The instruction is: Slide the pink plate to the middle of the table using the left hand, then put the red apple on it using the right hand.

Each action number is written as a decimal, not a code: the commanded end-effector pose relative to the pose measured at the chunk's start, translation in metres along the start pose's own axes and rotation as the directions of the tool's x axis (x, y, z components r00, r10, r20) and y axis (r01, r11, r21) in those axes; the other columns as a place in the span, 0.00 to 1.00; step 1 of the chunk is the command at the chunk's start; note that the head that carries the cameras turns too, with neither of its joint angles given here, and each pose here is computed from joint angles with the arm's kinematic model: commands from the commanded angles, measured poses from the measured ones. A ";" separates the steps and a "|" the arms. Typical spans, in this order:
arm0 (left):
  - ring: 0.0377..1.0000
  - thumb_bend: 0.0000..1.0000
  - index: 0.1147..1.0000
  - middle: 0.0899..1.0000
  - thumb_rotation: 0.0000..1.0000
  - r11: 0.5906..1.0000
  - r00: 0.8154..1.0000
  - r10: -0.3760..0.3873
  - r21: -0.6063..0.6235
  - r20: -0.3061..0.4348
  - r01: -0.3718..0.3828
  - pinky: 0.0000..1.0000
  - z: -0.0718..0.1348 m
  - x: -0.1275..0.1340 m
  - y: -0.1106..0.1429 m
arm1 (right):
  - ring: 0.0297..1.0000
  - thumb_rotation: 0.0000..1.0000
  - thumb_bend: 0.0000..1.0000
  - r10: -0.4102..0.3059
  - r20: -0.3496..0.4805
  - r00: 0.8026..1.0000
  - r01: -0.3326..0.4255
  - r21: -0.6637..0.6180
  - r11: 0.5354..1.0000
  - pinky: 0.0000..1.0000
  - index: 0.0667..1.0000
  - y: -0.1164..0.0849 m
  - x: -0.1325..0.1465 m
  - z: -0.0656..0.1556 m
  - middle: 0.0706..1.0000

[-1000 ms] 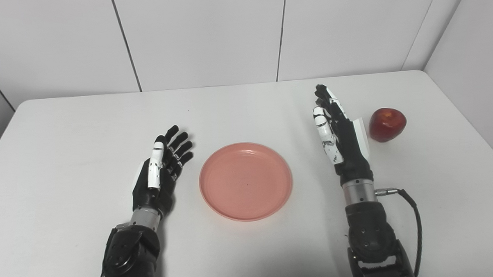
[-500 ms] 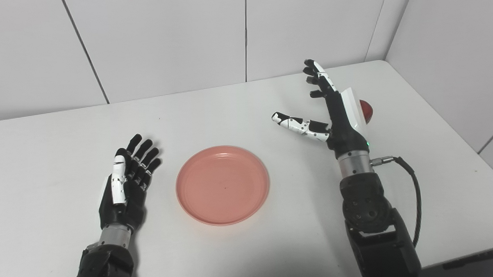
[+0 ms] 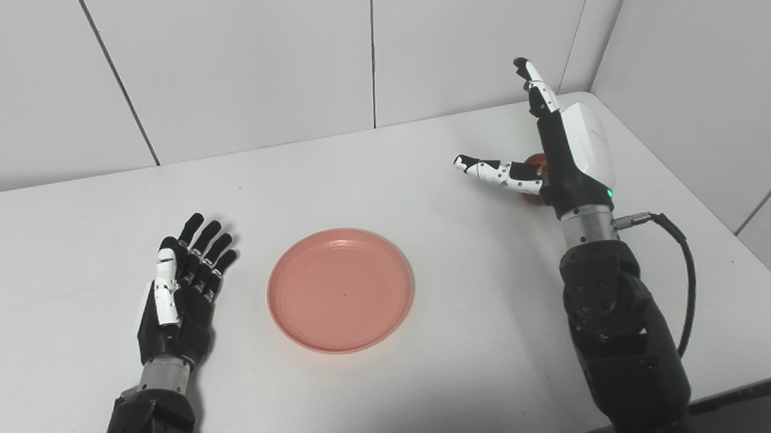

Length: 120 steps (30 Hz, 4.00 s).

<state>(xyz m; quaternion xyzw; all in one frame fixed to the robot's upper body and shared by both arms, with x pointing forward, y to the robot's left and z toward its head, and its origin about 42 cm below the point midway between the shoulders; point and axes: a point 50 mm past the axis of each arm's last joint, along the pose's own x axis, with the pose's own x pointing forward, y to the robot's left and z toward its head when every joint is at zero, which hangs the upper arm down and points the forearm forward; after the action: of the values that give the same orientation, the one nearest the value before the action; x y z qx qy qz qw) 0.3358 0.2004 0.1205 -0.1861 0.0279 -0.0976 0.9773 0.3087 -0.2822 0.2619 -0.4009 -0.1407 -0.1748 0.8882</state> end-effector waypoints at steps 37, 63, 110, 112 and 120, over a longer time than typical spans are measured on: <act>0.88 0.36 0.88 0.89 1.00 0.998 0.998 0.045 -0.033 -0.044 -0.046 0.89 -0.009 -0.005 0.018 | 0.87 0.57 1.00 -0.019 -0.183 0.983 -0.024 -0.227 0.974 0.76 0.94 -0.043 0.035 -0.057 0.92; 0.88 0.36 0.89 0.89 1.00 0.999 0.998 0.038 -0.022 -0.053 -0.039 0.90 -0.008 -0.007 0.019 | 0.85 0.54 1.00 0.060 -0.271 0.961 -0.117 -0.200 0.973 0.75 0.93 -0.017 0.035 -0.083 0.91; 0.88 0.36 0.88 0.89 1.00 0.998 0.997 0.051 -0.025 -0.058 -0.052 0.89 -0.007 -0.011 0.022 | 0.86 0.53 1.00 0.095 -0.329 0.940 -0.166 -0.197 0.966 0.75 0.91 0.006 0.065 -0.104 0.90; 0.88 0.36 0.88 0.89 1.00 0.998 0.997 0.048 -0.024 -0.058 -0.050 0.89 -0.007 -0.010 0.022 | 0.86 0.52 1.00 0.099 -0.325 0.940 -0.166 -0.185 0.969 0.76 0.91 0.006 0.064 -0.105 0.90; 0.88 0.36 0.88 0.89 1.00 0.998 0.997 0.049 -0.026 -0.056 -0.050 0.89 -0.006 -0.011 0.022 | 0.87 0.49 1.00 0.104 -0.325 0.940 -0.169 -0.179 0.969 0.77 0.90 0.009 0.061 -0.104 0.90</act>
<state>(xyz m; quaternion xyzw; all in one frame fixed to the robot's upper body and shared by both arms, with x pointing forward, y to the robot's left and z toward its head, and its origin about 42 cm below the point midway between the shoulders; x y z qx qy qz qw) 0.3356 0.2167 0.1204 -0.1942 0.0237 -0.0892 0.9766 0.3714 -0.3637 0.1888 -0.4537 0.0923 -0.1700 0.8699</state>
